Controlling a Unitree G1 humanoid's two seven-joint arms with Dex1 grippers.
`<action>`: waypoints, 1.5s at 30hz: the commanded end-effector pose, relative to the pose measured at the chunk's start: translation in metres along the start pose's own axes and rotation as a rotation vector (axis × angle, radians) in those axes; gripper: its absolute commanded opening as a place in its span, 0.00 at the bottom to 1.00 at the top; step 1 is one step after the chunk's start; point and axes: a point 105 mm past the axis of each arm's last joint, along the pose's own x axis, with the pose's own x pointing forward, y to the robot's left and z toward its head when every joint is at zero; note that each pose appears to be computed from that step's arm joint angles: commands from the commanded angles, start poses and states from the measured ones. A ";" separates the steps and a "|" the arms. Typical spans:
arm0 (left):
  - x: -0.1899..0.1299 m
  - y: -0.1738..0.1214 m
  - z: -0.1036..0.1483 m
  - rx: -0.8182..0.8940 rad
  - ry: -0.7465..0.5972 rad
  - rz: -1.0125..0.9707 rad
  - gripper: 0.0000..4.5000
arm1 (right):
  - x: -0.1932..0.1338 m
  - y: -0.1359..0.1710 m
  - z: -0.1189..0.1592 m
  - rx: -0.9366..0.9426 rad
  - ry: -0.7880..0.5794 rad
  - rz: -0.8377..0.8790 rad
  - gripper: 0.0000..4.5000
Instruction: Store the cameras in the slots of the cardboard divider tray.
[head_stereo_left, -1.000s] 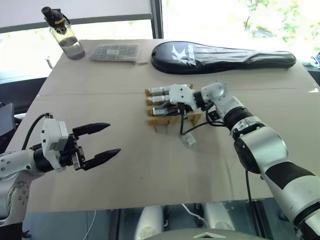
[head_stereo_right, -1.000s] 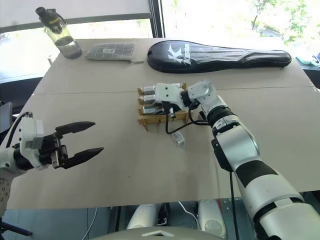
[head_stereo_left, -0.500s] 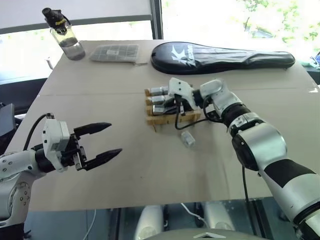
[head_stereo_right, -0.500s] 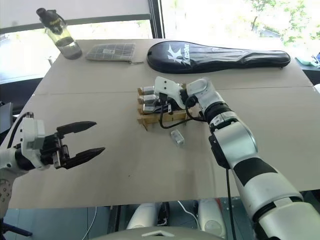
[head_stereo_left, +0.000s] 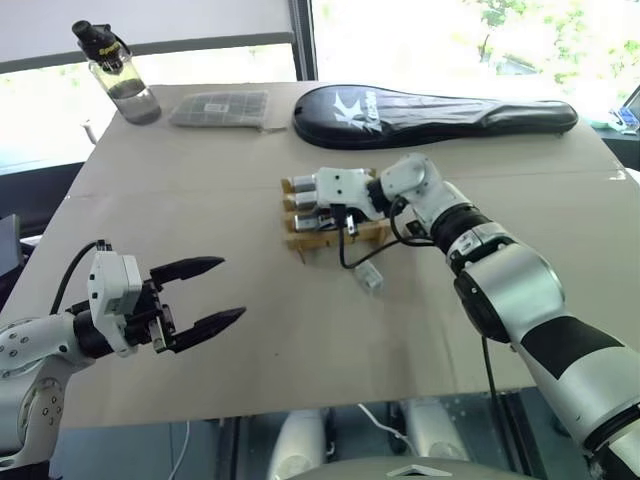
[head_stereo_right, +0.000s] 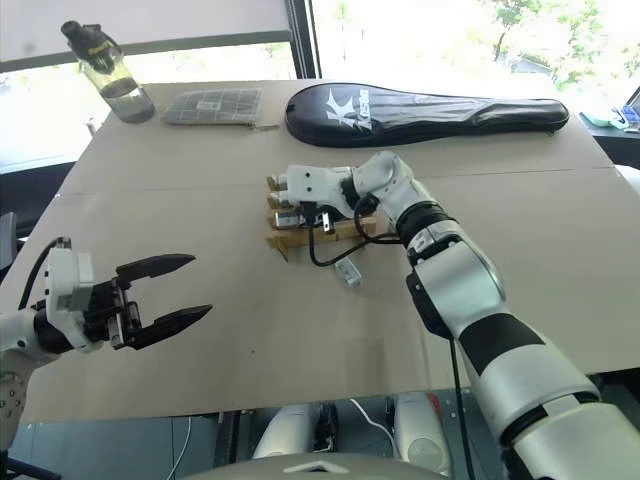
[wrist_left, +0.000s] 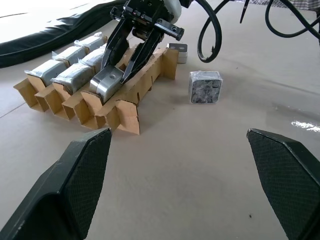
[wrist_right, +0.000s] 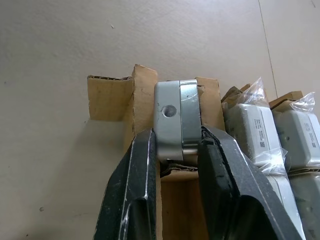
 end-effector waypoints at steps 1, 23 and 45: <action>-0.001 0.001 0.011 0.053 -0.025 0.009 1.00 | -0.004 -0.013 0.013 -0.036 -0.010 -0.052 0.54; 0.006 0.006 0.012 0.063 -0.025 -0.038 1.00 | -0.066 -0.030 0.001 0.243 -0.261 -0.229 0.99; 0.026 0.020 0.007 0.066 -0.026 -0.180 1.00 | -0.133 0.157 -0.058 0.854 0.059 -0.759 0.99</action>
